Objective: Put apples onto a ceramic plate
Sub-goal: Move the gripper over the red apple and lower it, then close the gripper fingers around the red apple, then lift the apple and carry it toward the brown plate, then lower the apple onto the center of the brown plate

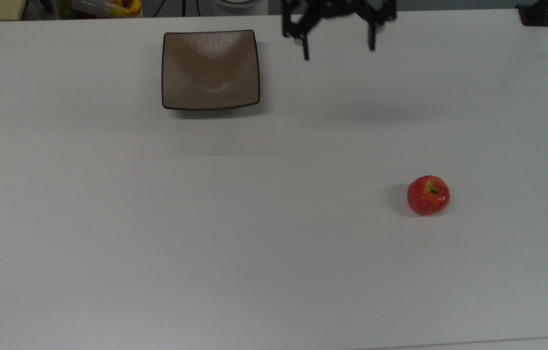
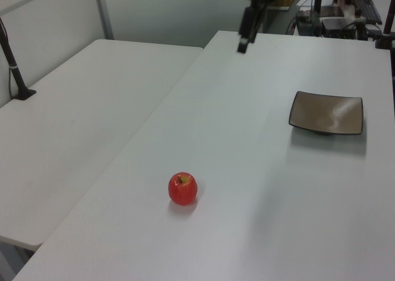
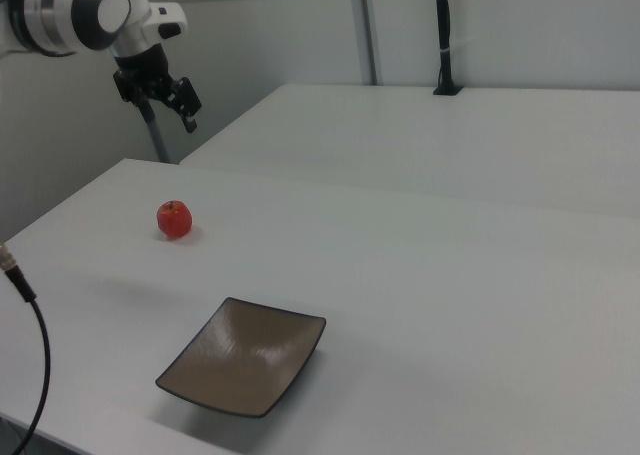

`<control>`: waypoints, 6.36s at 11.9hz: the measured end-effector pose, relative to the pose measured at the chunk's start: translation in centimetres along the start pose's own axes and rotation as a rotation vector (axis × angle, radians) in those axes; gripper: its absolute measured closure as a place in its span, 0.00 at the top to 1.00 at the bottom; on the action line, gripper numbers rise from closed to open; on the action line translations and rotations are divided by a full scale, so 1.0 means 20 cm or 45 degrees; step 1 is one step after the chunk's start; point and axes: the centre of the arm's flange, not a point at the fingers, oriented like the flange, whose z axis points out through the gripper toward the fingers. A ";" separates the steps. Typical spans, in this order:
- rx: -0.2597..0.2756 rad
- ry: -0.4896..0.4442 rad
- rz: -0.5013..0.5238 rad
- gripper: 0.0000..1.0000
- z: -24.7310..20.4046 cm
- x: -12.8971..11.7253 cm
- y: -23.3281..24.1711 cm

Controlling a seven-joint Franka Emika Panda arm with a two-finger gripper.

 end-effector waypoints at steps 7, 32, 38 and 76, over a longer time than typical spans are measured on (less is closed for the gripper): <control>-0.067 0.114 -0.009 1.00 0.77 0.11 -0.46; -0.130 0.334 -0.277 0.74 1.68 -0.07 -0.90; -0.106 0.385 -0.251 0.74 1.49 -0.01 -0.90; -0.033 -0.221 -0.498 0.74 0.88 -1.10 1.11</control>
